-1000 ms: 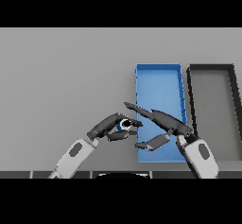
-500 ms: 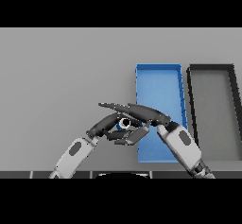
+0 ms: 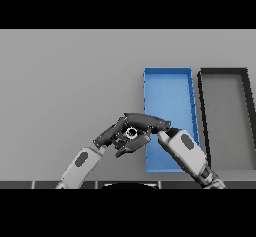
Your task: Pick up the blue pipe and place it into the blue bin.
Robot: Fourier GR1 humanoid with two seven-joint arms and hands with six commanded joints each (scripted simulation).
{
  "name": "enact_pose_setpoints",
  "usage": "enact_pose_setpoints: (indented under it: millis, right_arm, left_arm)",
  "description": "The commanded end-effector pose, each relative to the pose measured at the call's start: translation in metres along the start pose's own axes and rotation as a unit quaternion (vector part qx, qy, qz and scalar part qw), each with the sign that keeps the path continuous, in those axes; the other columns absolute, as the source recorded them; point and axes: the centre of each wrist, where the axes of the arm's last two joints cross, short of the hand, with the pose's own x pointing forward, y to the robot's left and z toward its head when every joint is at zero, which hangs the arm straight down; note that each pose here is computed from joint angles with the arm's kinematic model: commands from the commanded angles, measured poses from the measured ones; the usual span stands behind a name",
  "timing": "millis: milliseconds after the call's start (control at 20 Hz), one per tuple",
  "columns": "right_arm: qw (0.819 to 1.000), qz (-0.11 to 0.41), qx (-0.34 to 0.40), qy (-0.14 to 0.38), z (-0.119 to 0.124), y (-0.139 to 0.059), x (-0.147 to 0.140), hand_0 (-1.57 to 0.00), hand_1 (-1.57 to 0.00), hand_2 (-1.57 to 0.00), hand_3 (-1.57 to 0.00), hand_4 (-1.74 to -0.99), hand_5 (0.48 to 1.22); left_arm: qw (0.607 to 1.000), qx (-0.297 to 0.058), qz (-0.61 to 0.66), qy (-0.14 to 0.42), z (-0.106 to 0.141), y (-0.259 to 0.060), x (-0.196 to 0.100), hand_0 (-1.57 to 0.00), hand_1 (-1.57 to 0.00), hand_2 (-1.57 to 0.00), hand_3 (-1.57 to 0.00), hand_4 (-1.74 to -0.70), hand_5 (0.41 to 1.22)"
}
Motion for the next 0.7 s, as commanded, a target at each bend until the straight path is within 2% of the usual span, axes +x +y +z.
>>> enact_pose_setpoints:
  millis: [0, 100, 300, 350, 400, 500, 550, 600, 650]
  right_arm:
    - [1.0, 0.007, -0.004, -0.012, 0.0, 0.002, 0.001, -1.39, -1.39, -1.4, -1.32, -1.452, 0.968]
    - [0.998, 0.053, -0.006, -0.021, 0.003, -0.001, 0.005, -1.46, -1.45, -1.46, -1.41, -1.447, 1.059]
    - [0.999, 0.039, -0.009, -0.019, 0.002, 0.001, 0.001, -1.52, -1.52, -1.53, -1.51, -1.475, 1.155]
    - [0.999, 0.027, -0.014, -0.029, 0.003, 0.003, 0.0, -1.53, -1.53, -1.53, -1.52, -1.48, 1.168]
    - [0.999, 0.016, -0.014, -0.03, 0.003, 0.004, -0.001, -1.54, -1.54, -1.54, -1.53, -1.483, 1.179]
    - [1.0, 0.016, -0.014, -0.02, 0.002, 0.004, 0.003, -1.55, -1.55, -1.55, -1.54, -1.488, 1.194]
    - [1.0, 0.018, -0.014, -0.011, 0.001, 0.004, 0.004, -1.56, -1.56, -1.56, -1.55, -1.49, 1.199]
    - [1.0, 0.02, -0.014, -0.005, 0.001, 0.003, 0.005, -1.56, -1.56, -1.56, -1.55, -1.491, 1.204]
    - [1.0, 0.021, -0.009, -0.008, 0.004, 0.006, 0.004, -1.56, -1.56, -1.56, -1.56, -1.492, 1.207]
  left_arm:
    - [1.0, 0.001, 0.011, -0.02, -0.001, 0.004, 0.001, -1.36, -1.34, -1.25, -1.31, -1.69, 1.221]
    - [1.0, -0.003, 0.017, -0.018, -0.002, 0.003, 0.004, -1.44, -1.43, -1.35, -1.41, -1.71, 1.221]
    - [1.0, 0.002, 0.025, -0.014, 0.002, 0.004, 0.001, -1.52, -1.51, -1.39, -1.5, -1.73, 1.221]
    - [1.0, 0.003, 0.015, -0.021, 0.003, 0.005, 0.001, -1.43, -1.35, -1.22, -1.33, -1.65, 1.221]
    - [1.0, -0.006, -0.011, -0.022, 0.007, 0.009, 0.001, -1.16, -1.08, -0.98, -1.07, -1.54, 1.221]
    - [0.998, -0.032, -0.055, -0.01, 0.004, 0.011, 0.004, -0.74, -0.69, -0.62, -0.68, -1.31, 1.221]
    - [0.996, -0.043, -0.072, -0.01, 0.004, 0.014, 0.002, -0.59, -0.55, -0.5, -0.55, -1.22, 1.221]
    - [0.995, -0.046, -0.084, -0.008, 0.006, 0.015, 0.0, -0.47, -0.44, -0.4, -0.44, -1.14, 1.187]
    - [0.995, -0.048, -0.086, -0.008, 0.007, 0.012, 0.0, -0.38, -0.35, -0.32, -0.35, -1.09, 1.113]
